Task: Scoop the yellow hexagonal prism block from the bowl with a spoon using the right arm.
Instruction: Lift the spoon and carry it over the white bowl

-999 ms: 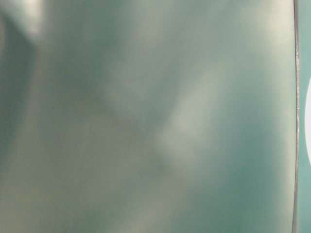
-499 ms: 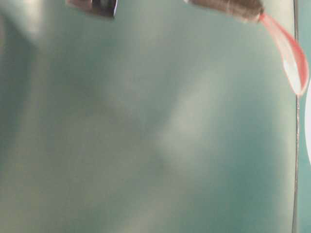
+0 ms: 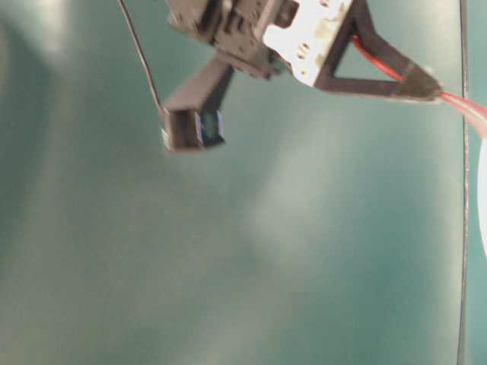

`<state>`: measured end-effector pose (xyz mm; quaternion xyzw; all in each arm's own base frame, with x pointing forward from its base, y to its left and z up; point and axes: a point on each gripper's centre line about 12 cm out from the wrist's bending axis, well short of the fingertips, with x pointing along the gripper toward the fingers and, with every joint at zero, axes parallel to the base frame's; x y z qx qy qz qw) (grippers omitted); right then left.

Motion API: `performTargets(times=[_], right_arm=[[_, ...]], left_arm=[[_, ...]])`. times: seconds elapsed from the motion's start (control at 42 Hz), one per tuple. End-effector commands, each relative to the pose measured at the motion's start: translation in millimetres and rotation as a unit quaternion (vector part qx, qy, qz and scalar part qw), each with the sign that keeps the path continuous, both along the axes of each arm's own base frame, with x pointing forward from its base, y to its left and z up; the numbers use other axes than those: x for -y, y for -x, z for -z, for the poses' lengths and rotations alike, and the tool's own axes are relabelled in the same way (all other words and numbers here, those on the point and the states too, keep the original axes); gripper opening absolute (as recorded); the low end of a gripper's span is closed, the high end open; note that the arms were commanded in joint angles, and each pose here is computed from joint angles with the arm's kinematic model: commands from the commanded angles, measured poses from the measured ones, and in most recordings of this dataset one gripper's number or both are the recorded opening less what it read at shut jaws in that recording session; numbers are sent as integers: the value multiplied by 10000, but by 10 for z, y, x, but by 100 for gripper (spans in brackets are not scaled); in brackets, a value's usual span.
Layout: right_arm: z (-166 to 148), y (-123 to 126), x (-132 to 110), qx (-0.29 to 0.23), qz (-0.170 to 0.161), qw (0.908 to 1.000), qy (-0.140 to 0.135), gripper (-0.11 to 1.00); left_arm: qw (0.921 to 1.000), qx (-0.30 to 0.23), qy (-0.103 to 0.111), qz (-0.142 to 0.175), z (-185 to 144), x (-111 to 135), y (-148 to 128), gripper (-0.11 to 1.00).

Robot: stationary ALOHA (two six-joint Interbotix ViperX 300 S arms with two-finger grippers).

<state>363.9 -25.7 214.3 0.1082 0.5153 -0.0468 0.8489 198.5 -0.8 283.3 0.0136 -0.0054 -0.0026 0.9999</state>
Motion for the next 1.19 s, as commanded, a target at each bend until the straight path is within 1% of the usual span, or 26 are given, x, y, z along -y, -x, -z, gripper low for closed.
performTargets(times=[0.0, 0.119, 0.309, 0.547, 0.618, 0.904, 1.165], right_arm=[[-80, -62, 15, 46, 26, 10000, -10, 24], [-2, -79, 16, -53, 43, 10000, -34, 24], [70, -127, 19, -29, 77, 9999, -57, 24], [246, -157, 22, -243, 74, 9997, -72, 24], [275, -181, 25, -220, 85, 9997, -73, 24], [291, -374, 24, 275, 134, 9995, -54, 24], [218, -528, -32, 665, 125, 9977, -74, 24]], left_arm=[[9999, 138, -15, 4, -89, 1, -25, 0], [9999, 130, -7, 3, -86, 1, -27, 0], [9999, 161, -14, 5, -94, 1, -27, 0], [9998, 192, -14, 13, -103, 4, -22, 0], [9998, 184, -14, 13, -100, 4, -24, 0], [9998, 184, -14, 13, -100, 4, -24, 0], [9999, 169, -14, 13, -95, 4, -27, 0]])
